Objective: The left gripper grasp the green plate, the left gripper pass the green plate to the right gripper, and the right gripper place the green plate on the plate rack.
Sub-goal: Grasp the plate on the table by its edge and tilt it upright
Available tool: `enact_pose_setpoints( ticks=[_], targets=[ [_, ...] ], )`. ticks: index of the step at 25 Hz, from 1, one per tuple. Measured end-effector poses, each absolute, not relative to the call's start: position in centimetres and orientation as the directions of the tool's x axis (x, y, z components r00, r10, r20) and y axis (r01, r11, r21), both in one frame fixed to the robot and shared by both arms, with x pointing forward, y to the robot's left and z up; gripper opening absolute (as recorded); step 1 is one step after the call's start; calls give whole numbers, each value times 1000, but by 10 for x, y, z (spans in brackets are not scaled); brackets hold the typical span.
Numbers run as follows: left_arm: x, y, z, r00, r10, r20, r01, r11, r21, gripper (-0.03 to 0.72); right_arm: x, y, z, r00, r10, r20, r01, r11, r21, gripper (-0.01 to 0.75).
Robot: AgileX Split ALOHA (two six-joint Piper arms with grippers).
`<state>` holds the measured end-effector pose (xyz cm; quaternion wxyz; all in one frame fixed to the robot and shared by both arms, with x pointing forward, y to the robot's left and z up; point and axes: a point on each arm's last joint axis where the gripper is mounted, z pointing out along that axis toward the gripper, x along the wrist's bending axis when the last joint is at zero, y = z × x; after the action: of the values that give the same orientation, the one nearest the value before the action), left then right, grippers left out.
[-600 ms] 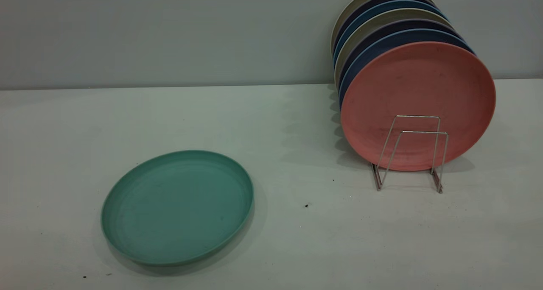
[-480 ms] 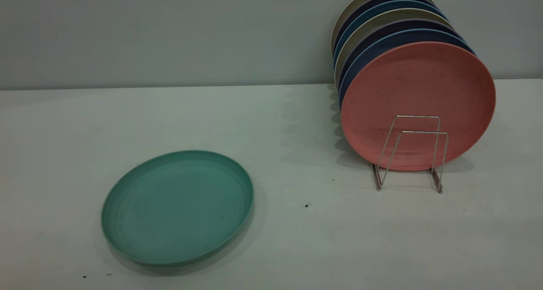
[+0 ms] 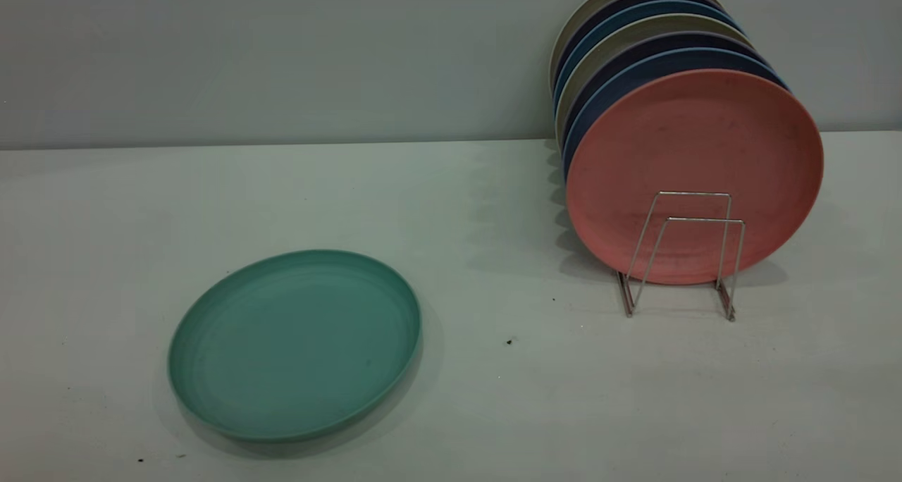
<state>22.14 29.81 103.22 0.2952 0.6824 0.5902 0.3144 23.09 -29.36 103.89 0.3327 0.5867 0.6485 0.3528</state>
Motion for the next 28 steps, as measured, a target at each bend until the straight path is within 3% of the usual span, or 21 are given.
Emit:
enact_pose_setpoints(
  ticks=[28],
  targets=[
    [221,298,1032,105,991,80,619,-128,775,582,231,-293,1039,-95,995,-10,526,59,848,242]
  ],
)
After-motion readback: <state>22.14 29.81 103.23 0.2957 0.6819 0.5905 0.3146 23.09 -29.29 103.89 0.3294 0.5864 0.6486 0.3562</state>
